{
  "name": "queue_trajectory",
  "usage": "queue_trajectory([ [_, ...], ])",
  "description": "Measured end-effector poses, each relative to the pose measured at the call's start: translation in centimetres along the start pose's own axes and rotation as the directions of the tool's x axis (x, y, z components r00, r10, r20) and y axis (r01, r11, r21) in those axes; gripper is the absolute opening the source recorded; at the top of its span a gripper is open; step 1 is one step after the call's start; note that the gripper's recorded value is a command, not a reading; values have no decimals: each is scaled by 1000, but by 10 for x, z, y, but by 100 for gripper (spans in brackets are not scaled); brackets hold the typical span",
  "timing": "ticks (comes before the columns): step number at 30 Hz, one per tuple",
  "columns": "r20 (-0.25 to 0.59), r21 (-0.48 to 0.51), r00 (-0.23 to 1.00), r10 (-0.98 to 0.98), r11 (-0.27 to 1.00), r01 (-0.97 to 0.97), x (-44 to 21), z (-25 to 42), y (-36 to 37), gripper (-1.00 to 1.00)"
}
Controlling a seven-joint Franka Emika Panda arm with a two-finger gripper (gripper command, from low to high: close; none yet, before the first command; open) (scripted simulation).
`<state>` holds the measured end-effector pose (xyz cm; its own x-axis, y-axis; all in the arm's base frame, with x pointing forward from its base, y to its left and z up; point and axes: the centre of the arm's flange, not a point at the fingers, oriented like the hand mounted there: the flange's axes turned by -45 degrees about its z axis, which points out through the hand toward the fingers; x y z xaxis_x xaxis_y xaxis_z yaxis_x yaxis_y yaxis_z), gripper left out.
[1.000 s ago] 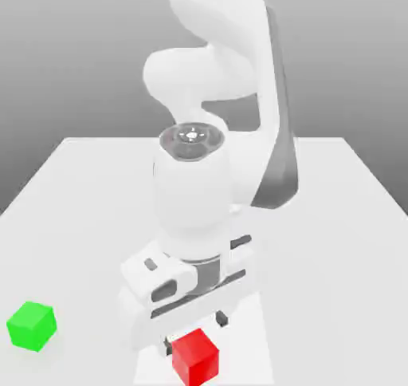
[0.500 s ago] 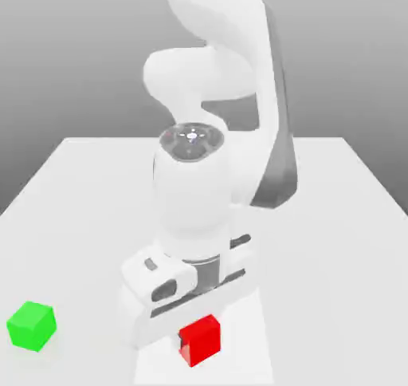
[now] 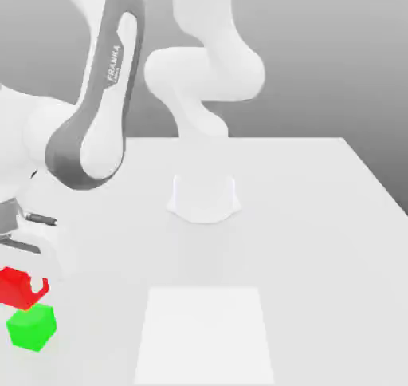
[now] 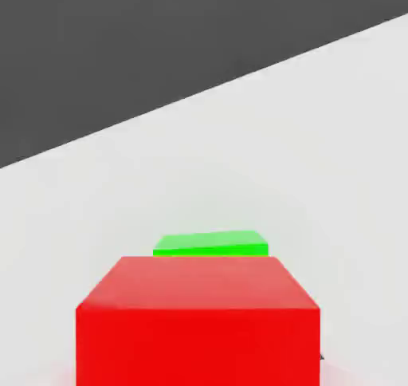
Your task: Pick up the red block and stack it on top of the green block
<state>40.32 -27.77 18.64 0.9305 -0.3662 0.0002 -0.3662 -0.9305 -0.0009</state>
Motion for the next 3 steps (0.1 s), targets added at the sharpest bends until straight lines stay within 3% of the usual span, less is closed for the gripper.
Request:
queue_trajectory([
  [3,0,0,1000,0,1000,0,0,0,0,100],
])
